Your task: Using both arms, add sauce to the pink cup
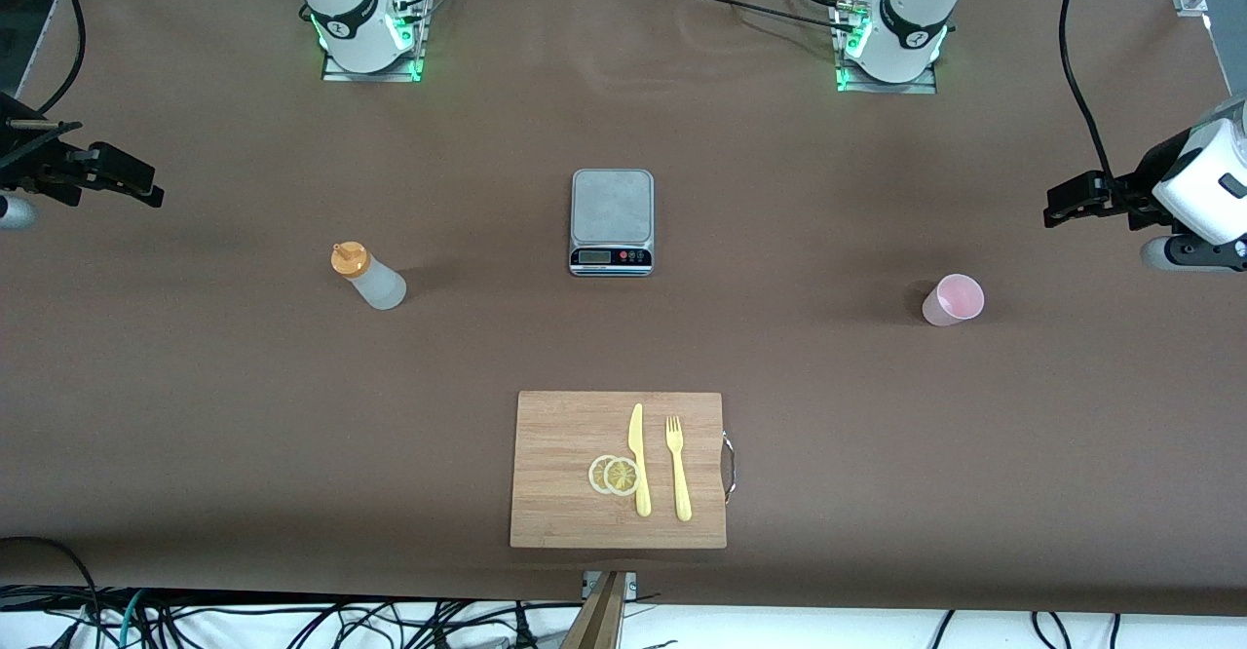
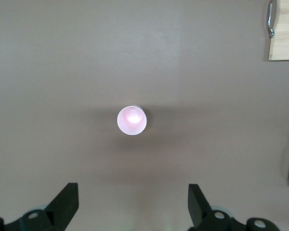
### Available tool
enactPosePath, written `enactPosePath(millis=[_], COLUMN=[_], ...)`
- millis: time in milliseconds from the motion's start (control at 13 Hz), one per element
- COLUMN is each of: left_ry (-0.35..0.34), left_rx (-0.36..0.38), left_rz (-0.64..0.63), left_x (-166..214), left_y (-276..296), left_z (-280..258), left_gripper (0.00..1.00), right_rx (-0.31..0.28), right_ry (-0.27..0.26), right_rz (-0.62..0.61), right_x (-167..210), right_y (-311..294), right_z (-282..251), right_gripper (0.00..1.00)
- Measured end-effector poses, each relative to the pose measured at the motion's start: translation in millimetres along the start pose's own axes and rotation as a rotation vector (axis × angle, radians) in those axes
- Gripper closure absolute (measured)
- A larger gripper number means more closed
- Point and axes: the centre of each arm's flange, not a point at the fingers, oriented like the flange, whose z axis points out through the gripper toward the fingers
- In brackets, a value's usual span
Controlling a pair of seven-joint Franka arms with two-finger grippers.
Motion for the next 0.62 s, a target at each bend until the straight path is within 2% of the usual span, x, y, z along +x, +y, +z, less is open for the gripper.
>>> enactPosePath(millis=[617], left_ry=[0.008], left_rx=[0.000], left_rz=[0.012], left_x=[1.0], left_y=[6.3], left_z=[-3.3], left_gripper=[0.00], right_rx=[0.000], right_ry=[-0.001], right_rz=[0.000], right_x=[0.2], right_y=[0.0], right_z=[0.4], right_gripper=[0.00])
